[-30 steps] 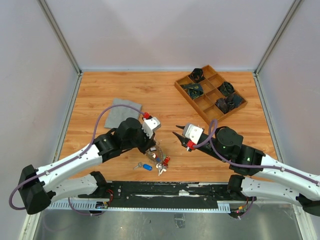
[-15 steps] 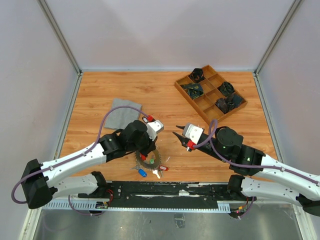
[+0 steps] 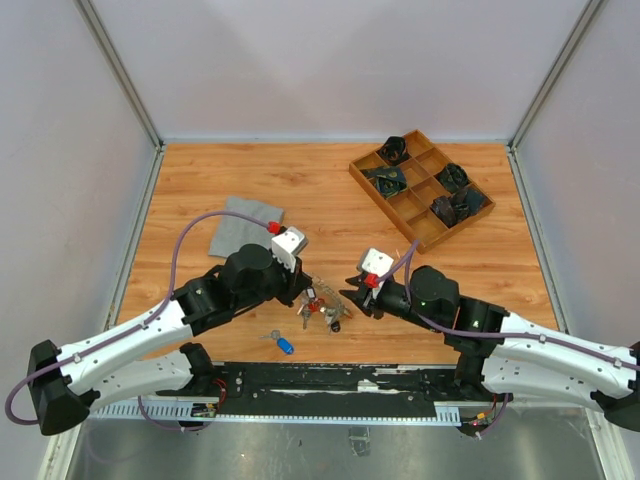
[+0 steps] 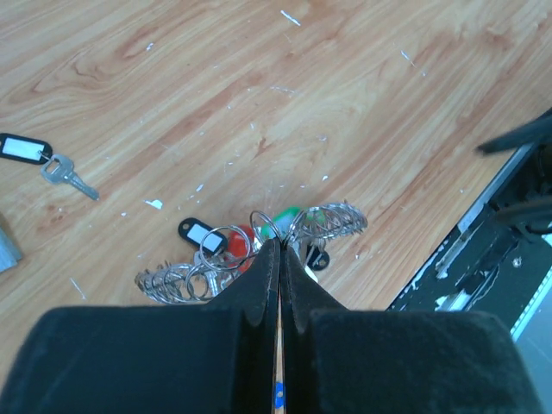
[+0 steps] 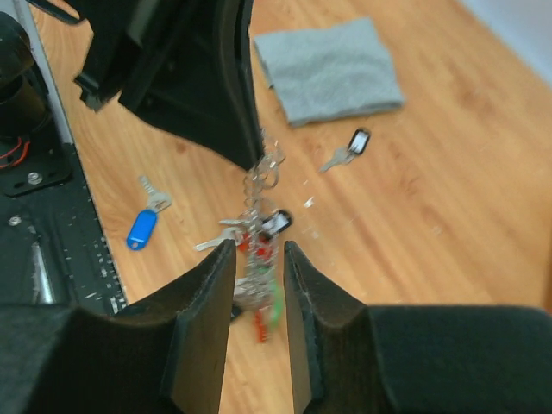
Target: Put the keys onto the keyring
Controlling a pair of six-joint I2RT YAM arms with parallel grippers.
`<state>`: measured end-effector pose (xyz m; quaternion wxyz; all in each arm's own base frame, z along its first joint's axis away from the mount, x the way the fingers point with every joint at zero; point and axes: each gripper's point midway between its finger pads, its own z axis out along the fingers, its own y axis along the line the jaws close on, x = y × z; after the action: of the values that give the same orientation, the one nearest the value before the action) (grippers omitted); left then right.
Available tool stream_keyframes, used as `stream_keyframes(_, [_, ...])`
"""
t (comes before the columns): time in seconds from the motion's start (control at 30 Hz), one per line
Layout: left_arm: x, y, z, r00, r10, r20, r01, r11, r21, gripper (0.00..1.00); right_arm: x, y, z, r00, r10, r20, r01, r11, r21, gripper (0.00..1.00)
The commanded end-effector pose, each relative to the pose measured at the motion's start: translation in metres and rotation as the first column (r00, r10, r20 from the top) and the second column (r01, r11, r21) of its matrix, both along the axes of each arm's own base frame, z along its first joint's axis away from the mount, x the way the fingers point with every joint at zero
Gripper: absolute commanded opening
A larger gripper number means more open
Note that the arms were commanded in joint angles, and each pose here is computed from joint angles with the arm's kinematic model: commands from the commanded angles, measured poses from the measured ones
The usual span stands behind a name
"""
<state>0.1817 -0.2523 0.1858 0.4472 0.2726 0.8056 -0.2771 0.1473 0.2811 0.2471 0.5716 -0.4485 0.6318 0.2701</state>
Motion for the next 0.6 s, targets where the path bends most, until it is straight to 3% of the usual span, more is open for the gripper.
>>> stream_keyframes(0.0, [0.009, -0.008, 0.018, 0.997, 0.077, 0.01, -0.075, 0.988, -0.134, 0.01, -0.002, 0.013, -0.005, 0.983, -0.03, -0.182, 0.067, 0.977, 0.203, 0.31])
stream_keyframes(0.13, [0.013, -0.007, 0.023, 0.994, 0.109, 0.011, -0.106, 0.982, -0.157, 0.0, -0.001, 0.024, -0.014, 0.983, -0.011, -0.185, 0.053, 0.974, 0.22, 0.4])
stream_keyframes(0.27, [0.012, -0.01, 0.029, 0.996, 0.087, 0.033, -0.08, 0.982, -0.172, 0.0, 0.002, 0.03, -0.033, 0.99, 0.002, -0.138, 0.02, 0.987, 0.16, 0.44])
stream_keyframes(0.57, [-0.002, -0.015, 0.037, 0.996, -0.025, 0.088, 0.041, 0.982, -0.186, 0.01, 0.019, 0.024, -0.057, 0.999, -0.024, 0.037, 0.024, 1.0, 0.011, 0.47])
